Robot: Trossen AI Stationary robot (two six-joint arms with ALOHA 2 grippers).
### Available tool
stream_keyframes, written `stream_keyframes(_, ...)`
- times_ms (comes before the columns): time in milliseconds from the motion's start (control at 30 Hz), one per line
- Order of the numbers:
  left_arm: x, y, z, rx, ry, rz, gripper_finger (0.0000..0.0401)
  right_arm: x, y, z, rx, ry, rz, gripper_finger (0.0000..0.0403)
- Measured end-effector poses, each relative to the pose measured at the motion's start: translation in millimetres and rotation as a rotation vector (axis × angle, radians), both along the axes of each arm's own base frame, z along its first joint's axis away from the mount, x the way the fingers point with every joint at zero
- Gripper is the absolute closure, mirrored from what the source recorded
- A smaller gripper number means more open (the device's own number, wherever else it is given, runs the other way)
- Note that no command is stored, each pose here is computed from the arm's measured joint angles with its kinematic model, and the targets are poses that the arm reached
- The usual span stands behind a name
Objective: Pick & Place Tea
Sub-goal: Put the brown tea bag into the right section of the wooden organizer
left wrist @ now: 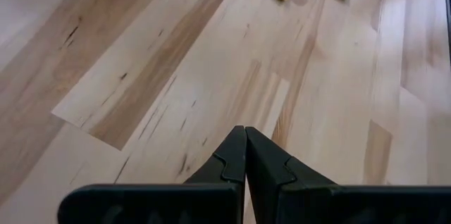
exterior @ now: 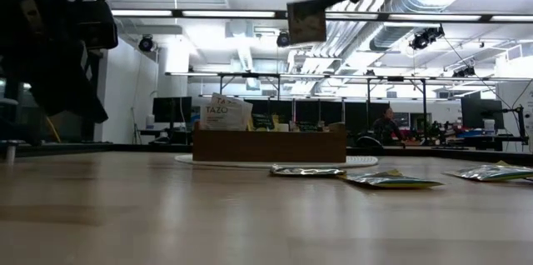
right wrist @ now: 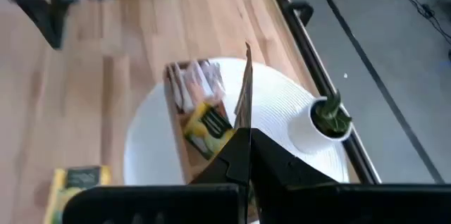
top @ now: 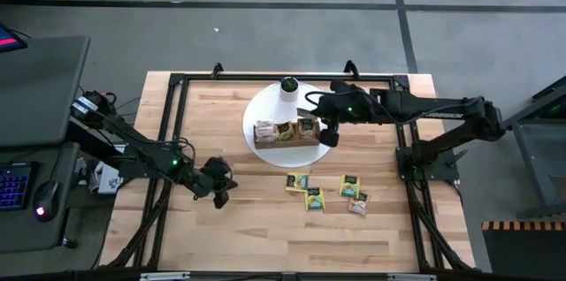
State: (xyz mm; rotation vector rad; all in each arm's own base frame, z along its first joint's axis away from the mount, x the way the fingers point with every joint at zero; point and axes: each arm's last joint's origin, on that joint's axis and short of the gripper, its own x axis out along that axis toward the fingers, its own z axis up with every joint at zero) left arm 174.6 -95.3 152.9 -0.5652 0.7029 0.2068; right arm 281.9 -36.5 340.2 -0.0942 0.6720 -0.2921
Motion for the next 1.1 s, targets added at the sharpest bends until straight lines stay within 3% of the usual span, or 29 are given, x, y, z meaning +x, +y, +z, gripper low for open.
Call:
stream_keyframes(267, 1, 0, 1, -0.011, -0.018, 0.029, 0.0400, -4, -20, -46, 0.024, 0.085, 0.015, 0.0403)
stream_keyframes(567, 3, -1, 4, -0.021, -0.054, 0.042, 0.0400, -5, -24, -87, 0.147, -0.008, 0.139, 0.0403)
stream_keyframes(700, 3, -1, 4, -0.035, -0.055, 0.055, 0.0400, -8, -28, -98, 0.200, -0.025, 0.162, 0.0403)
stream_keyframes(1100, 3, 0, 4, -0.018, -0.070, 0.088, 0.0400, -18, -46, -109, 0.181, 0.006, 0.149, 0.0403)
